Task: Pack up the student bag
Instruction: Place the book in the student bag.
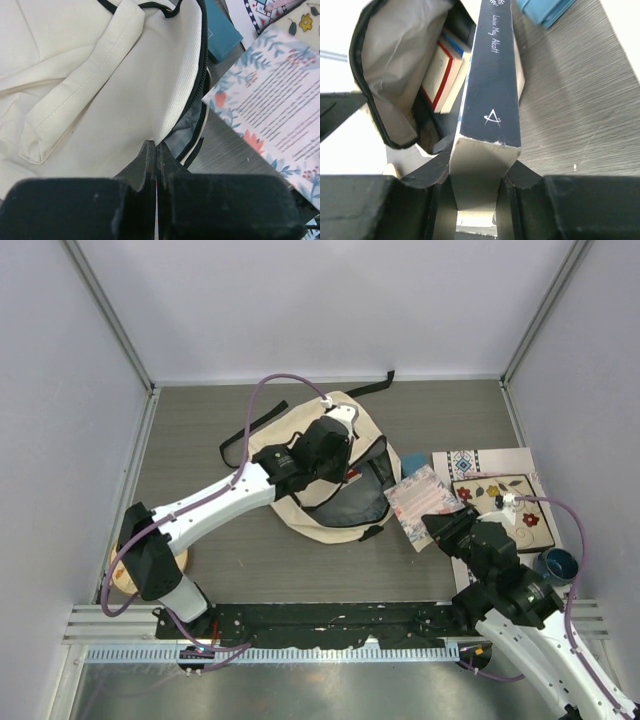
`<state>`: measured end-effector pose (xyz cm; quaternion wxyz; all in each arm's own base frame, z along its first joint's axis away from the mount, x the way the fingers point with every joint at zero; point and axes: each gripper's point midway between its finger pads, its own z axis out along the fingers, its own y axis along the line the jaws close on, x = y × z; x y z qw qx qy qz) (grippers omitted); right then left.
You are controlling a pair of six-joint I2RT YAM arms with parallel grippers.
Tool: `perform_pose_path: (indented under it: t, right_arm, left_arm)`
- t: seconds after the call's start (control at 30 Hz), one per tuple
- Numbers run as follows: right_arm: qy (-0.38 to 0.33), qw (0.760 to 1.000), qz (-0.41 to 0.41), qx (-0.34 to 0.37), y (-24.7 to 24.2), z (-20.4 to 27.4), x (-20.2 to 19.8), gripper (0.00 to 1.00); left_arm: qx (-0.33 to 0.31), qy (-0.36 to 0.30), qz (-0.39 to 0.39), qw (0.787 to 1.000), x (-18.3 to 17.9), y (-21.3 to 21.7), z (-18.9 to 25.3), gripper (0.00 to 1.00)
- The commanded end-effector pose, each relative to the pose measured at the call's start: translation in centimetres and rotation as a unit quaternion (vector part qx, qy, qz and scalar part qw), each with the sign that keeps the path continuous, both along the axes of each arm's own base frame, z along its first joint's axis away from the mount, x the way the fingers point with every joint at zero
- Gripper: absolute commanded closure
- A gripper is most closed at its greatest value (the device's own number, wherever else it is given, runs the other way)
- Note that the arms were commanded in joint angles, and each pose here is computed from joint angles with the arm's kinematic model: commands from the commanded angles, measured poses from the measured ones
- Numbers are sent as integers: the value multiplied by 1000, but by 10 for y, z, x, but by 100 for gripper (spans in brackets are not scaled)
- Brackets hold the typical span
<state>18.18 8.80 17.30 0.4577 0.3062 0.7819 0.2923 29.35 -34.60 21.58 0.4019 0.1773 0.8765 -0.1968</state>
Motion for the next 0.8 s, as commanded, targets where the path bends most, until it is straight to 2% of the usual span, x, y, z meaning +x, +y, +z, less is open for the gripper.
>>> perform_pose_path:
  t: [0.0,0.13,0.43,0.53,0.6,0.73,0.77]
  right_arm:
    - [-74,991,62,92,36,50,9,99]
    - [-90,981,112,128,60,59,9,99]
    - [-98,971,138,170,81,60,20,99]
    - [-97,963,153,198,93,59,24,99]
    - [-120,953,170,222,101,70,26,99]
    - [-115,949,182,231,115,72,38,99]
    - [-133,942,188,243,118,82,40,99]
  left_arm:
    - [-81,-51,5,995,1,-5,66,100]
    - [-94,-51,-3,994,-2,-8,72,100]
    - [-116,-45,-3,992,-7,-8,74,100]
    - [-119,-46,-5,992,-8,-8,76,100]
    - [-118,-47,-6,992,-8,-8,77,100]
    - [-126,-52,-8,991,-10,-7,85,100]
    - [-129,-54,-8,990,-10,-7,85,100]
